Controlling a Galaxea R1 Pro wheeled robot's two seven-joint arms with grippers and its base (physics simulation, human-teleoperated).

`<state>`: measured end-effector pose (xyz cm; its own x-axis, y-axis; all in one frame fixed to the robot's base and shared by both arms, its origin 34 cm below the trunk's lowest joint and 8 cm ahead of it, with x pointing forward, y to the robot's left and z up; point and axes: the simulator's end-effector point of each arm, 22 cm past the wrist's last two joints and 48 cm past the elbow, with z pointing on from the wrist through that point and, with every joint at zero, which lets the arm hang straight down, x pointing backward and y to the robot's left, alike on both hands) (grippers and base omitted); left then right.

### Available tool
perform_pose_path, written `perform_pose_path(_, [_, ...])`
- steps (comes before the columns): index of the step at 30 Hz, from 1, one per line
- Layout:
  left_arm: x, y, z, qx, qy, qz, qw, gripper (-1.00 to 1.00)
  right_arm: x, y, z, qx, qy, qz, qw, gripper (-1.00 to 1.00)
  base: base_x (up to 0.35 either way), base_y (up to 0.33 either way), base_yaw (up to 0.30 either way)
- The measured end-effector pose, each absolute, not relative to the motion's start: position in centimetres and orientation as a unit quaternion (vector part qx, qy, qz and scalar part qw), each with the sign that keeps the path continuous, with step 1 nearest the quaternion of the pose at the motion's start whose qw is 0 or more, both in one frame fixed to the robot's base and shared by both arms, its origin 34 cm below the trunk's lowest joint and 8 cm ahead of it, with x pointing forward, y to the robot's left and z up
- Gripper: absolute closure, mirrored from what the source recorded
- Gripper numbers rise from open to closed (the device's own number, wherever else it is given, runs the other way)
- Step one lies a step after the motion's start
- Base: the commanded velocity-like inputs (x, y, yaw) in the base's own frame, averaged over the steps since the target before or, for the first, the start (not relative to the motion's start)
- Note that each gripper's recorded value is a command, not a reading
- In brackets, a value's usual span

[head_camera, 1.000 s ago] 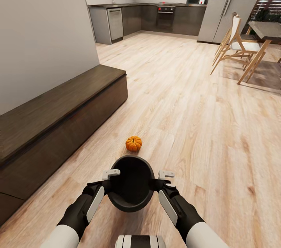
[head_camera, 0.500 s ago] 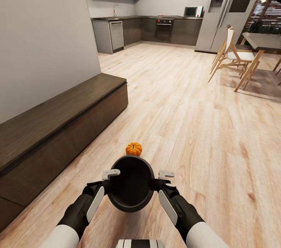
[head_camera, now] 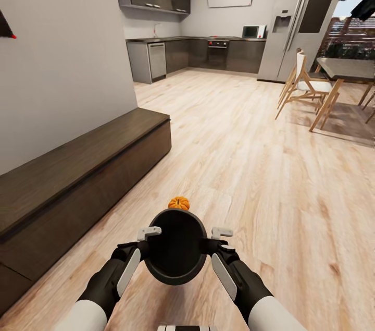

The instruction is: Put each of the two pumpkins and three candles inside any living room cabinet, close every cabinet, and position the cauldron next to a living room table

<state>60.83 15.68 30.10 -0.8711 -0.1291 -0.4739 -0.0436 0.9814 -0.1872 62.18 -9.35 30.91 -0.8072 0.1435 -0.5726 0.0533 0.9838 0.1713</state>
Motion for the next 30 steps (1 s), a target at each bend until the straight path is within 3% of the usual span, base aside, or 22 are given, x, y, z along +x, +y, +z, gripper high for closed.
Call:
perform_pose_path(7, [61.3, 15.6, 31.6, -0.043, 0.96, -0.087, 0.262, 1.0, 62.7, -9.3, 32.5, 0.051, 0.943, 0.074, 0.32, 1.0, -0.273, 0.0, 0.0])
perform_pose_path(20, [62.2, 15.6, 34.6, -0.042, 0.958, -0.088, 0.268, 1.0, 63.6, -9.3, 35.5, 0.05, 0.941, 0.076, 0.327, 1.0, -0.04, 0.0, 0.0])
perform_pose_path(30, [62.7, 15.6, 36.8, -0.042, 0.958, -0.088, 0.268, 1.0, 64.2, -9.3, 37.7, 0.05, 0.941, 0.077, 0.326, 1.0, -0.288, 0.0, -0.003])
